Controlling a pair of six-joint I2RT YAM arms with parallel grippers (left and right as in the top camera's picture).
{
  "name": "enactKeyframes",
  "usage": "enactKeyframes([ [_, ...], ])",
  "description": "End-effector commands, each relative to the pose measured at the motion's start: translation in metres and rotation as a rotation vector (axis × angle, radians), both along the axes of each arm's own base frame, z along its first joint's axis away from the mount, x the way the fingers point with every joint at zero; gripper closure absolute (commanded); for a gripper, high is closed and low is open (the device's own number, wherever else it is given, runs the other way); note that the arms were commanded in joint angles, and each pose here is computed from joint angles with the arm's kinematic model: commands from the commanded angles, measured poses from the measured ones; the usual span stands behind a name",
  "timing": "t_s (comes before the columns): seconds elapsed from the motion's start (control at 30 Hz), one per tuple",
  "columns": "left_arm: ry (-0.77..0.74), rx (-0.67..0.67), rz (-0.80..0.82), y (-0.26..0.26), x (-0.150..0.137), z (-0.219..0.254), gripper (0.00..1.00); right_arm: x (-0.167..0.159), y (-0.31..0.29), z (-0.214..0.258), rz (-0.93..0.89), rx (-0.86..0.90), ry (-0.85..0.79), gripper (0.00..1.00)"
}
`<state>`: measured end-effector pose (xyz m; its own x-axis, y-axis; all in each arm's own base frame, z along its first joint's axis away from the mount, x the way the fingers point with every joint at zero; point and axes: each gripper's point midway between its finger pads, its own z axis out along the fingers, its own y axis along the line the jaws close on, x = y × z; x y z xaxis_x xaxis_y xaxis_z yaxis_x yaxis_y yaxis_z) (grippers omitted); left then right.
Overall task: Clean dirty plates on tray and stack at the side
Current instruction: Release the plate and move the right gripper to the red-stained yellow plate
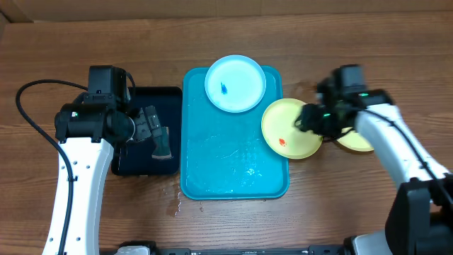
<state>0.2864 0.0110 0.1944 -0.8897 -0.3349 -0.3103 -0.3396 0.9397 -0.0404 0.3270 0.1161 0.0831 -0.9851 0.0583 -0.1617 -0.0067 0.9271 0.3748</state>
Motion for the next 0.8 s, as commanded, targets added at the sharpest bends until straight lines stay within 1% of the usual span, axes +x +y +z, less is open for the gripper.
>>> enactKeyframes([
  [0.0,0.004,-0.015,0.022,0.000,0.001,-0.001,0.00,-0.003,0.029,0.009,0.114,-0.026,-0.056,0.44],
  [0.13,0.004,-0.015,0.022,0.000,0.001,-0.001,0.00,-0.012,0.049,0.006,0.187,-0.102,-0.086,0.45],
  [0.3,0.004,-0.015,0.022,0.000,0.001,-0.001,0.00,-0.021,0.071,0.005,0.252,-0.114,-0.107,0.45],
  [0.4,0.004,-0.015,0.021,0.000,0.001,-0.001,0.00,-0.017,0.074,0.000,0.254,-0.138,-0.142,0.46],
  [0.57,0.004,-0.015,0.022,0.000,0.001,-0.001,0.00,-0.010,0.081,-0.005,0.252,-0.125,-0.196,0.52],
  [0.77,0.004,-0.015,0.021,0.000,0.001,-0.001,0.00,-0.003,0.076,-0.017,0.238,-0.160,-0.216,0.52],
])
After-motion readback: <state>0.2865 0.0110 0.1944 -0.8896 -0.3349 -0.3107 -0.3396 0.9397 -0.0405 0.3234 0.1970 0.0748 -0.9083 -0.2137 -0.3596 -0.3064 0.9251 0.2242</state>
